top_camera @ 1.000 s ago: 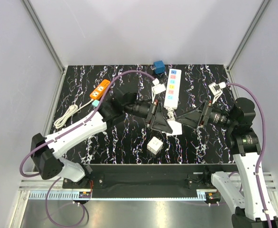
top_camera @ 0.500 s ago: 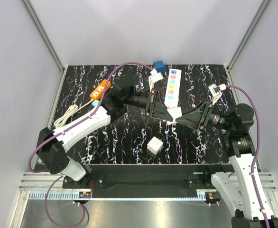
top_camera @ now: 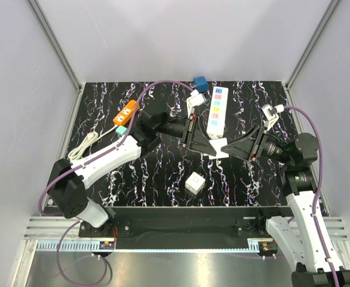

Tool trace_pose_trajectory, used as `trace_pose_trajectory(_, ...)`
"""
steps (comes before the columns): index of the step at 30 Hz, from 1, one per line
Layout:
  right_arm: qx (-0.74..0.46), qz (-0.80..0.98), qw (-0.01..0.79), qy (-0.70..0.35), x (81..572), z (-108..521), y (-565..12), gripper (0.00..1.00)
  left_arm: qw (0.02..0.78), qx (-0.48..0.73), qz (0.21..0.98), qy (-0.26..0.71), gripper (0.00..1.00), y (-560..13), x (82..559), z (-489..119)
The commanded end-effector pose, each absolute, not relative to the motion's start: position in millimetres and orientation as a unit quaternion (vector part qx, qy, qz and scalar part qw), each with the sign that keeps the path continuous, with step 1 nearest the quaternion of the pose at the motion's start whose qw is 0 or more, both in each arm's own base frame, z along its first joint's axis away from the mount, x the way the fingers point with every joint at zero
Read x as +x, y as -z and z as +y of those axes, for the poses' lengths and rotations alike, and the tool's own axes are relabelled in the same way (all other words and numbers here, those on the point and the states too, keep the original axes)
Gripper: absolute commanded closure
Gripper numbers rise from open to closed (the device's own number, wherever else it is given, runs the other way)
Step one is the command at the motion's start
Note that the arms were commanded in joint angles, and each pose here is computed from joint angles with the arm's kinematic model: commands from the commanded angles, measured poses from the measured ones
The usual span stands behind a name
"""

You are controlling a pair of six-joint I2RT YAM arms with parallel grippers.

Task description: Insert the plug

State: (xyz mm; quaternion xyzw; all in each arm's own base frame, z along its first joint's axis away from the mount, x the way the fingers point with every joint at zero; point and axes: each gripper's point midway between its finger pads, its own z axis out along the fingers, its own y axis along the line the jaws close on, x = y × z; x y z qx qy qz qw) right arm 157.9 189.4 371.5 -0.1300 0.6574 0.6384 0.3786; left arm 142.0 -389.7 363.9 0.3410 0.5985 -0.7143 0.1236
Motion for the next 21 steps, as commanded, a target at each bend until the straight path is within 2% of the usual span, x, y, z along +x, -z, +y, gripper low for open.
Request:
trace_pose_trajectory(1, -0.147, 0.645, 0.387, -0.642, 152, 190, -378, 0.48, 0.139, 0.364, 0.564, 0.728, 1.00, -380, 137, -388)
trace_pose_trajectory(3, -0.146, 0.645, 0.385, -0.644, 151, 190, -379, 0.51, 0.139, 0.362, 0.565, 0.728, 1.00, -380, 139, -389)
trace_pose_trajectory(7, -0.134, 0.650, 0.377, -0.646, 152, 190, -378, 0.45, 0.143, 0.368, 0.557, 0.730, 1.00, -382, 137, -388)
trace_pose_trajectory(8, -0.132, 0.651, 0.377, -0.646, 152, 190, -377, 0.48, 0.143, 0.369, 0.558, 0.730, 1.00, -381, 137, -388)
trace_pose_trajectory(11, -0.124, 0.659, 0.379, -0.638, 154, 189, -373, 0.64, 0.135, 0.366, 0.563, 0.729, 1.00, -375, 137, -389)
trace_pose_trajectory(15, -0.116, 0.662, 0.374, -0.638, 153, 189, -366, 0.72, 0.130, 0.356, 0.571, 0.728, 1.00, -368, 140, -391)
trace_pose_trajectory(17, -0.107, 0.666, 0.373, -0.638, 155, 189, -362, 0.68, 0.128, 0.354, 0.572, 0.728, 1.00, -367, 142, -393)
trace_pose_trajectory(18, -0.098, 0.672, 0.369, -0.635, 157, 188, -358, 0.59, 0.128, 0.354, 0.573, 0.728, 1.00, -366, 142, -393)
trace_pose_trajectory(21, -0.092, 0.677, 0.363, -0.634, 159, 188, -355, 0.56, 0.130, 0.350, 0.576, 0.728, 1.00, -367, 143, -395)
